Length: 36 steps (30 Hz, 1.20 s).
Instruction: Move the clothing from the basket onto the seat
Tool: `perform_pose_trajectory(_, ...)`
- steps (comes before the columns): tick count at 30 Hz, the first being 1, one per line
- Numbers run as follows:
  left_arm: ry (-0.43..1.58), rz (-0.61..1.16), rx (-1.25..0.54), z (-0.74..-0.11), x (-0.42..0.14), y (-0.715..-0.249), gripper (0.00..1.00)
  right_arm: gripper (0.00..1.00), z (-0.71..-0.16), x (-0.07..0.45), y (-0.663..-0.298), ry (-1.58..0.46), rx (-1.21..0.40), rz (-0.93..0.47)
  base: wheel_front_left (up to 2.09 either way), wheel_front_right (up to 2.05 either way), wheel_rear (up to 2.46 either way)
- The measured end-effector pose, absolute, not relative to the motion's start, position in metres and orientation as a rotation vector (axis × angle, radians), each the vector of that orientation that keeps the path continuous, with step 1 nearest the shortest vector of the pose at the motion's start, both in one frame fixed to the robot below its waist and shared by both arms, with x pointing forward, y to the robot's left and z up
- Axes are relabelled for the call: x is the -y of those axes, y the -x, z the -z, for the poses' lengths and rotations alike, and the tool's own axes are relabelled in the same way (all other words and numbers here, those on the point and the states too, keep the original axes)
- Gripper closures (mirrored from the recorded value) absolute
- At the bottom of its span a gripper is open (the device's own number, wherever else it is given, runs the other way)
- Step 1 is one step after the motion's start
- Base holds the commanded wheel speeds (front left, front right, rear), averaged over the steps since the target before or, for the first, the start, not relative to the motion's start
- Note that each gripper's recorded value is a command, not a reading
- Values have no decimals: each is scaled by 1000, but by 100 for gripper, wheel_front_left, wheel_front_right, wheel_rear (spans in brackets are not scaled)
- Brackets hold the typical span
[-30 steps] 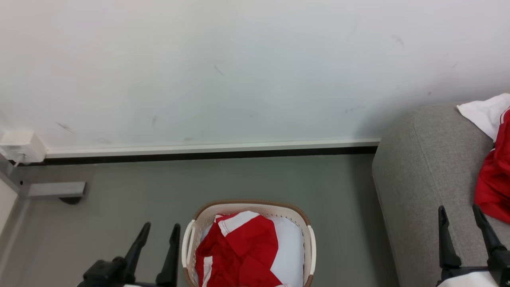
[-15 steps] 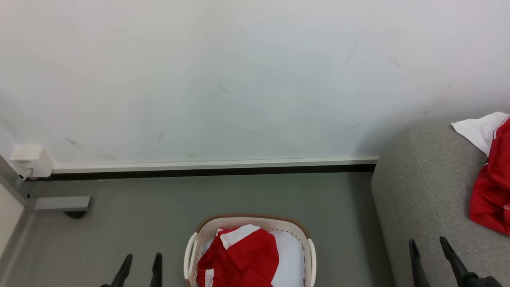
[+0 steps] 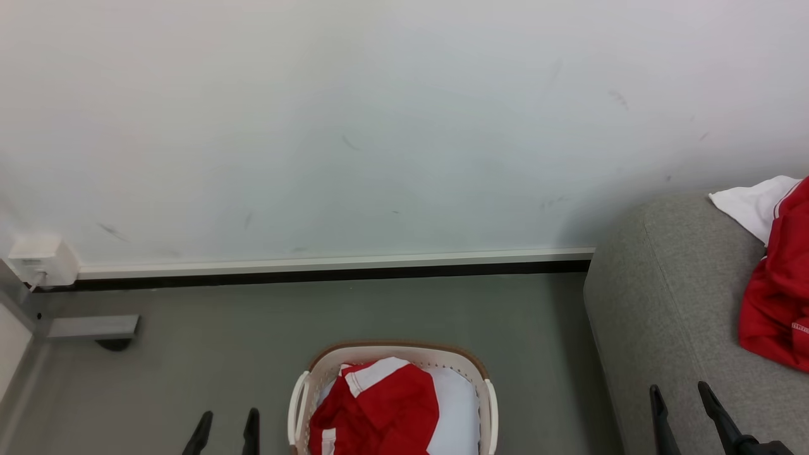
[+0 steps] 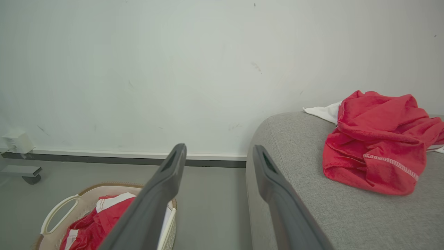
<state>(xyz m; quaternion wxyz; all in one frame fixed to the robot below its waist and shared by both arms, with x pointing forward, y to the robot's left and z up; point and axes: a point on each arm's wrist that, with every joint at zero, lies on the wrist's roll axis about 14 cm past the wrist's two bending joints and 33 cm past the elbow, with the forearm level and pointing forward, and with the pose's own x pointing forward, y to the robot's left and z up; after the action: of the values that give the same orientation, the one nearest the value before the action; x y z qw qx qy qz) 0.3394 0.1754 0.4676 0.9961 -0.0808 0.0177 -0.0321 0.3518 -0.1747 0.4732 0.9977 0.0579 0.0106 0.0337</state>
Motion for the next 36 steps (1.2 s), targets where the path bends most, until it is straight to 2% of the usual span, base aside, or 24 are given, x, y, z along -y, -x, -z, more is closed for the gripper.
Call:
perform_pose_trajectory(12,159,166,-63,-462,-145,-350,0,0,-472,178,-354,-116,-25,-55,0,0,0)
perform_pose_trajectory(22,59,404,-103,-449,-93,-414,0,0,-481,181,-392,-102,7,-55,0,0,0)
perform_pose_trajectory(29,-62,523,-276,-390,-72,-469,0,0,-479,186,-426,-100,26,-49,0,0,0)
perform_pose_trajectory(36,-161,600,-478,-316,-58,-508,0,0,-451,194,-448,-116,-22,-28,0,0,0)
